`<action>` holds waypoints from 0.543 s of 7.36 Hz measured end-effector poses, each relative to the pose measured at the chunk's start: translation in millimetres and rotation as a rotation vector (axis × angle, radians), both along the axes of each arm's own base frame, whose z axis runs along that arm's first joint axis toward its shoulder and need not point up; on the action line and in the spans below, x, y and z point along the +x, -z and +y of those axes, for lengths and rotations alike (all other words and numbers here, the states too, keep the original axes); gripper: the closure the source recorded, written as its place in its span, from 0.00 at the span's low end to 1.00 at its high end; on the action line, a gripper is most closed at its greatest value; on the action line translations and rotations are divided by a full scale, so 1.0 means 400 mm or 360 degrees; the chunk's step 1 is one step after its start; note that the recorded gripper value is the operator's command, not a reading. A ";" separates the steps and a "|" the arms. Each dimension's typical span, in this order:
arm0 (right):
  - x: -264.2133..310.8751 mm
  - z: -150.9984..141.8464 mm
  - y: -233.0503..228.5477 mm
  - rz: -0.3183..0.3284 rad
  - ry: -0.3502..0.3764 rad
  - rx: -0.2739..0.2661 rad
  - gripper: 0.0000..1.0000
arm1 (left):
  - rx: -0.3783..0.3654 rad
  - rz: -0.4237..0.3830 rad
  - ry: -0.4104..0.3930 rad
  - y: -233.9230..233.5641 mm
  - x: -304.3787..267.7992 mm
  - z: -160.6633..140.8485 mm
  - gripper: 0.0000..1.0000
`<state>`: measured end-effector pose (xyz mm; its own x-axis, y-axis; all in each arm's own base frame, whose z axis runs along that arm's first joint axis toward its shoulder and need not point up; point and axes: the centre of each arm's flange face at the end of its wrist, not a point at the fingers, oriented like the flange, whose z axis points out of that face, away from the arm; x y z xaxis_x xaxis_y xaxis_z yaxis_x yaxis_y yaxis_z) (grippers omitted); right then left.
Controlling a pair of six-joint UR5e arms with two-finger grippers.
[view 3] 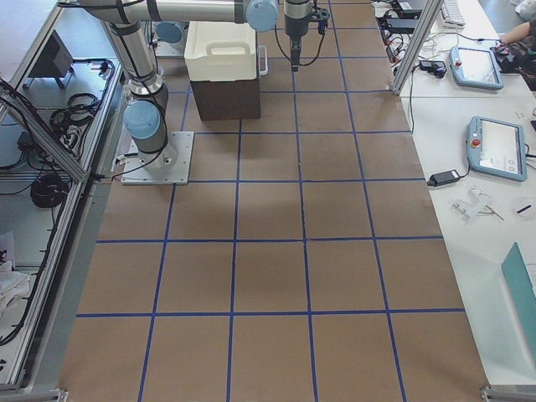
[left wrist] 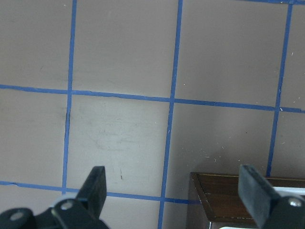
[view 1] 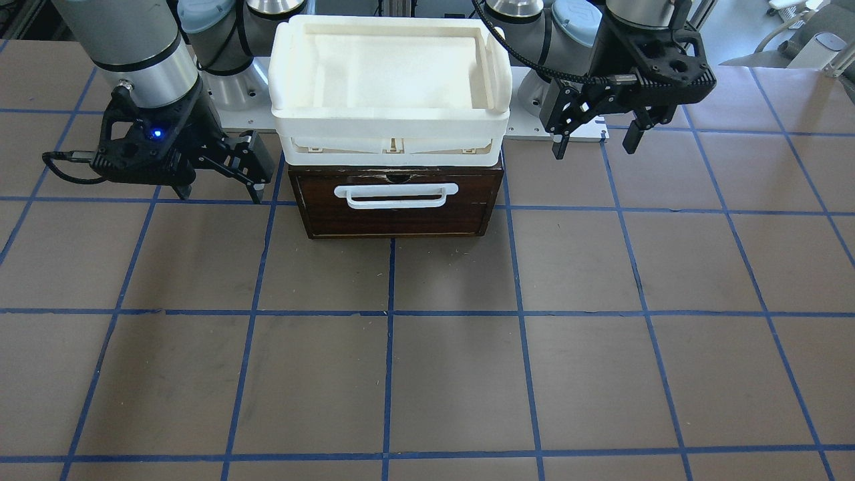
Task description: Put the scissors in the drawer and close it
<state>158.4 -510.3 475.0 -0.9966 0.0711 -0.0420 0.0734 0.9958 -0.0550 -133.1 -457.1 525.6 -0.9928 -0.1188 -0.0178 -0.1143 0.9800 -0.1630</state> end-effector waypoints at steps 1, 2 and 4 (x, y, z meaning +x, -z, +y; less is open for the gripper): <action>0.000 0.000 0.001 0.0000 0.0001 0.0002 0.00 | 0.0007 0.0006 -0.0004 0.004 -0.002 0.001 0.00; 0.000 0.001 0.003 0.0001 0.0002 0.0011 0.00 | 0.0017 0.0006 0.0005 0.007 -0.007 -0.003 0.00; -0.001 0.004 0.003 0.0006 0.0006 0.0020 0.00 | 0.0028 0.0011 0.0027 0.013 -0.023 -0.008 0.00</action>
